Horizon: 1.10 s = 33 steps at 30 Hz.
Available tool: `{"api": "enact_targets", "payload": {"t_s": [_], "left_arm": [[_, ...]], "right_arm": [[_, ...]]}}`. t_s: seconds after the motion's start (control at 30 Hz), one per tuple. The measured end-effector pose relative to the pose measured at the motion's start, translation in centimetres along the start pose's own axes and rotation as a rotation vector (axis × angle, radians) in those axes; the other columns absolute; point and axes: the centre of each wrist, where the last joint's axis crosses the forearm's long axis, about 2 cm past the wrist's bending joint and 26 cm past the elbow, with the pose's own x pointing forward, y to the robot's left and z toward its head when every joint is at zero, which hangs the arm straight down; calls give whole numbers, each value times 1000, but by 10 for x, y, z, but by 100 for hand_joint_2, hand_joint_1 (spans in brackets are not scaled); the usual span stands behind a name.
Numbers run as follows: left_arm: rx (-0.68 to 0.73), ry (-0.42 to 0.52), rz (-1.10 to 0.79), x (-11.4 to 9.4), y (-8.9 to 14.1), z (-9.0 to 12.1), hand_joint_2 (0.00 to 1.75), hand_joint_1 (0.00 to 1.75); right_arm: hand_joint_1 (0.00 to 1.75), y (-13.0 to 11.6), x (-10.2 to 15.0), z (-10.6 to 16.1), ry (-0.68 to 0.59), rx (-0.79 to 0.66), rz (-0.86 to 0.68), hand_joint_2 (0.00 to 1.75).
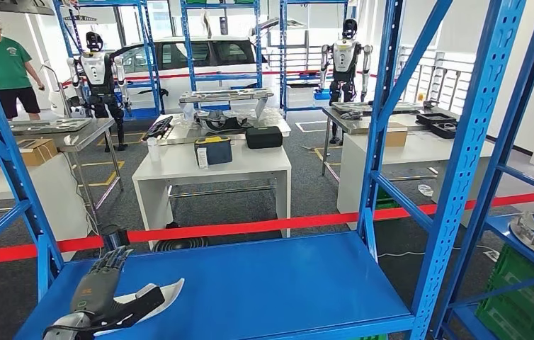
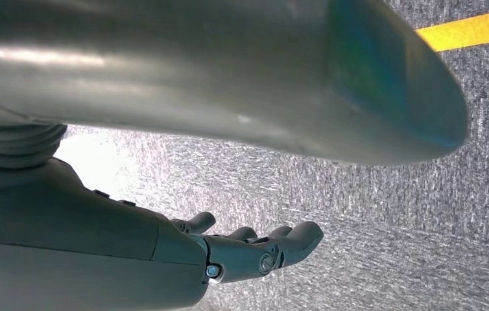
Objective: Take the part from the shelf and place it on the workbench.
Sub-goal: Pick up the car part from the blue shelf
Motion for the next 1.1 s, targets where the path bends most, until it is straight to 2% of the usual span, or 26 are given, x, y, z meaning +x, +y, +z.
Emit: {"api": "enact_targets", "payload": {"t_s": [0.43, 0.97, 1.0, 1.03, 1.1], "left_arm": [[38, -22, 11, 14, 11, -11, 0, 0], [40, -15, 19, 18, 5, -9, 0, 0], [37, -11, 20, 18, 3, -8, 44, 0], [30, -12, 22, 18, 1, -7, 44, 0], [5, -31, 29, 18, -1, -6, 131, 0]], "right_arm": [[0, 0, 0, 0, 19, 1, -8, 0], [0, 2, -3, 1, 23, 5, -6, 0], [0, 2, -3, 1, 24, 5, -5, 0], [0, 2, -4, 1, 25, 5, -5, 0], [0, 2, -4, 1, 26, 6, -2, 0]]}}
